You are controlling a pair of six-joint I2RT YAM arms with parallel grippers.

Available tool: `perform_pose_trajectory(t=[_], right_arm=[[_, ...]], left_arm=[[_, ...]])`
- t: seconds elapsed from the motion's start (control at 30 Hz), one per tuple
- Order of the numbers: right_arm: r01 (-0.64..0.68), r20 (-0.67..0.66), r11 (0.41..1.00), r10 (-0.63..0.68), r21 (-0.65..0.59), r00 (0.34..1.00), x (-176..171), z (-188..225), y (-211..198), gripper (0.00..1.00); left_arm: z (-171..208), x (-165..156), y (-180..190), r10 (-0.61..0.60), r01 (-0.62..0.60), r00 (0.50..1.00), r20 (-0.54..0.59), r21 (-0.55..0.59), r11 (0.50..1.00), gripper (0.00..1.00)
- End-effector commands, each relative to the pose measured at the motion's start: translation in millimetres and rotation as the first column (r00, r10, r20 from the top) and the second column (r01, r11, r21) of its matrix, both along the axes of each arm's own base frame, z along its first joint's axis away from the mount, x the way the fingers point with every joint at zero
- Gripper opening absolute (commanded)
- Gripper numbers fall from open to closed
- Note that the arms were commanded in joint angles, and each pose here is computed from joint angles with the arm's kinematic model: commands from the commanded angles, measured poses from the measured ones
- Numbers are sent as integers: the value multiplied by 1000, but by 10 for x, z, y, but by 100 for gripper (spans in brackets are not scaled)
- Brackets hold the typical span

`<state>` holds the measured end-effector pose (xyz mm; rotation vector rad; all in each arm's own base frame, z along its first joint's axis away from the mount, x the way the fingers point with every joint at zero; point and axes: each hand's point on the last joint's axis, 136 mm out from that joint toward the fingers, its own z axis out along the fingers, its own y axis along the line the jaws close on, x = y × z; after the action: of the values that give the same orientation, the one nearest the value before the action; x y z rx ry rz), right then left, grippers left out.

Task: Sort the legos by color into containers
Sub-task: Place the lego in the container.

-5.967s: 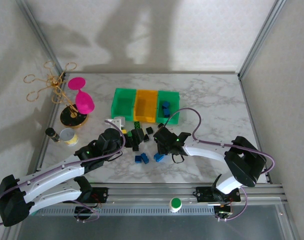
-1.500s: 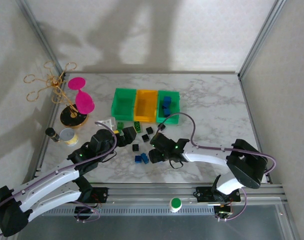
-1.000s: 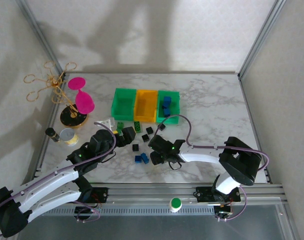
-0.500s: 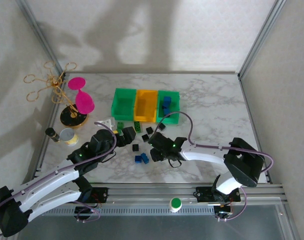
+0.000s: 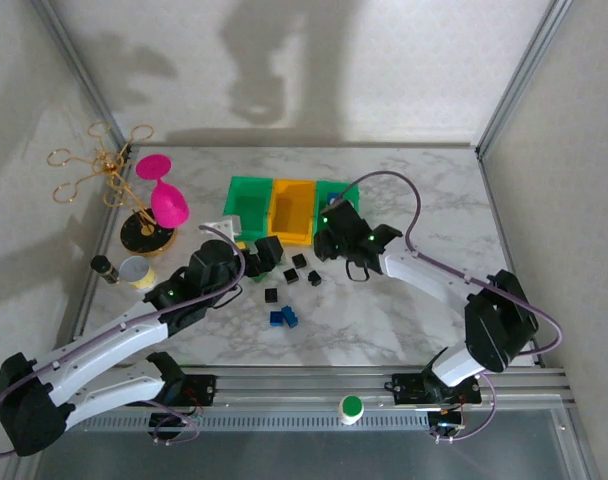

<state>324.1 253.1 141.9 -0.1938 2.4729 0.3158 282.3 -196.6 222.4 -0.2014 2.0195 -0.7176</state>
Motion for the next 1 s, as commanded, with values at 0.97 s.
perform_pose_trajectory(t=[0.97], right_arm=[[146, 71, 984, -139, -106, 988, 1377, -523, -52, 52]], left_arm=[[53, 286, -170, 15, -16, 999, 28, 20, 1000, 100]])
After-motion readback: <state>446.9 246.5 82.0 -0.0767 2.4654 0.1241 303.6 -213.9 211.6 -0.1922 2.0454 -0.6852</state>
